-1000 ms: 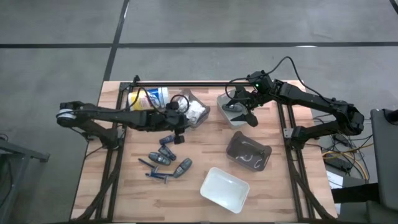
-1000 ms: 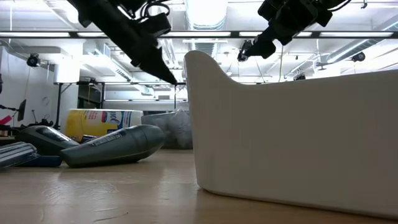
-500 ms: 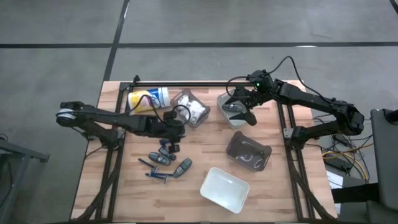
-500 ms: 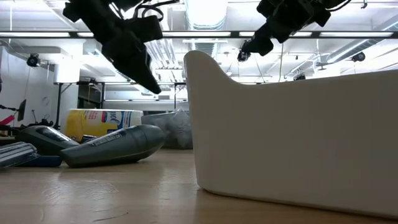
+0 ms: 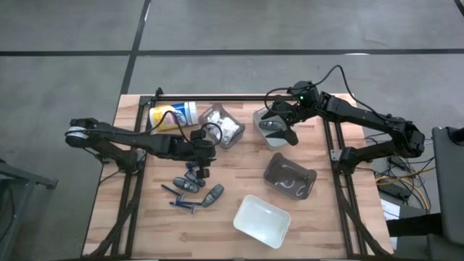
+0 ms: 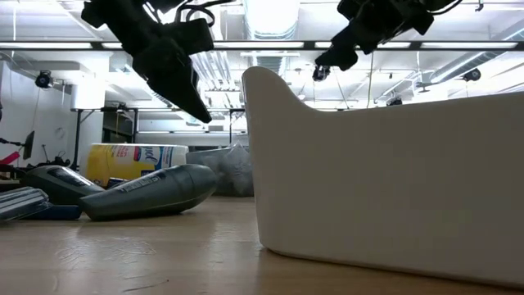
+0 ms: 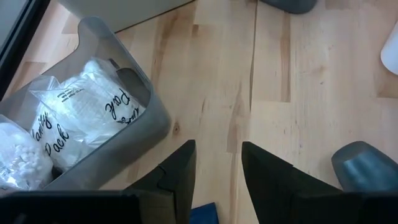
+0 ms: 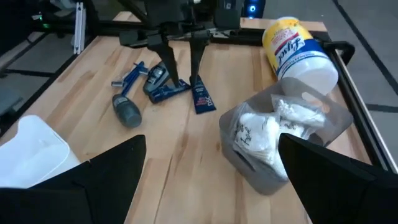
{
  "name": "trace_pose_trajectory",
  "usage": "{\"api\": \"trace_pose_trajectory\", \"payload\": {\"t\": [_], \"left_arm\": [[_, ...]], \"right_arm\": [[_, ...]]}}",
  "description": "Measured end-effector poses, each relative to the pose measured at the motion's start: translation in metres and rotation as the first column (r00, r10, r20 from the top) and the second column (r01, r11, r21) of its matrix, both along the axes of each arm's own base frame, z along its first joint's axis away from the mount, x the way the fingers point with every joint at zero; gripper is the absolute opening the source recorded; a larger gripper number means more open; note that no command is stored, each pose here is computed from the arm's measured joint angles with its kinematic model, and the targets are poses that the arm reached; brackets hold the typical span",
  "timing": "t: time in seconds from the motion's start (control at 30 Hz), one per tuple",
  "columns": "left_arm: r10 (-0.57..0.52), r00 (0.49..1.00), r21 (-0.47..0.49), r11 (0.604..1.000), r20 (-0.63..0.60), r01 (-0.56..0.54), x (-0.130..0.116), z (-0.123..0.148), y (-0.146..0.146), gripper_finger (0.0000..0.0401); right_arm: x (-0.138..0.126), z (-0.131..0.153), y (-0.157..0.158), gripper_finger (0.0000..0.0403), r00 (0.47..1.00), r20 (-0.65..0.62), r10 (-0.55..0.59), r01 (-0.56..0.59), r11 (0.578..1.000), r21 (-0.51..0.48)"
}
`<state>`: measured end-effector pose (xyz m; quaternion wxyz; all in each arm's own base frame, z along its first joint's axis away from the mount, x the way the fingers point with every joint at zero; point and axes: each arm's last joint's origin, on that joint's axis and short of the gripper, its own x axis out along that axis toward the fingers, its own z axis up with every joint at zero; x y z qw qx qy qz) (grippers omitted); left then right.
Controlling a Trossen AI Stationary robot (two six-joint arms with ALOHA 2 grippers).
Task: Pick & Place Travel size toiletries
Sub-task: Put the gray deodorant into the gray bin
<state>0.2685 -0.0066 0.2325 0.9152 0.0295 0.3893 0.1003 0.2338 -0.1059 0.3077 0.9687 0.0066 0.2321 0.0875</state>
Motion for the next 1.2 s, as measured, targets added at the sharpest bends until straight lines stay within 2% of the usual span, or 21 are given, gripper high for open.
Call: {"api": "trace_pose_trajectory", "payload": {"t": [0.1,0.3,0.53,0.63,0.83,0.93,1.03,1.2], "left_arm": [[0.012,1.0,-0.015,1.0,0.003,-0.012,0.0,0.0,0.0,0.0135],[-0.049,0.998,-0.109,0.993,-0.05,0.043,-0.004,-0.004,-0.003,0.0135],[0.007,0.987,-0.154,0.988,-0.157,-0.031,-0.013,-0.011,-0.003,0.0135],[0.014,0.984,-0.156,0.987,-0.175,-0.042,-0.014,-0.012,-0.003,0.0135],[0.035,0.977,-0.165,0.984,-0.211,-0.071,-0.017,-0.014,-0.003,0.0135],[0.06,0.977,-0.188,0.977,-0.205,-0.099,-0.017,-0.013,-0.003,0.0135],[0.074,0.975,-0.244,0.962,-0.209,-0.125,-0.017,-0.015,-0.004,0.0135],[0.004,0.984,-0.389,0.918,-0.177,-0.073,-0.014,-0.017,-0.011,0.0135]], "right_arm": [[0.0,0.0,0.0,0.0364,1.0,-0.012,-0.028,0.028,0.998,0.056],[-0.001,-0.001,0.001,0.0364,0.998,-0.041,-0.054,0.059,0.991,0.122],[-0.006,-0.014,0.003,0.036,0.991,-0.132,-0.037,0.056,0.988,0.144],[-0.008,-0.022,0.005,0.0336,0.986,-0.165,-0.021,0.045,0.989,0.141],[-0.015,-0.03,0.008,0.0263,0.982,-0.19,-0.012,0.043,0.986,0.16],[-0.017,-0.033,0.012,0.0231,0.98,-0.197,0.016,0.027,0.976,0.214],[-0.019,-0.037,0.016,0.0209,0.978,-0.2,0.056,0.0,0.963,0.269],[-0.02,-0.047,0.024,0.0187,0.971,-0.219,0.096,-0.025,0.952,0.306]]}}
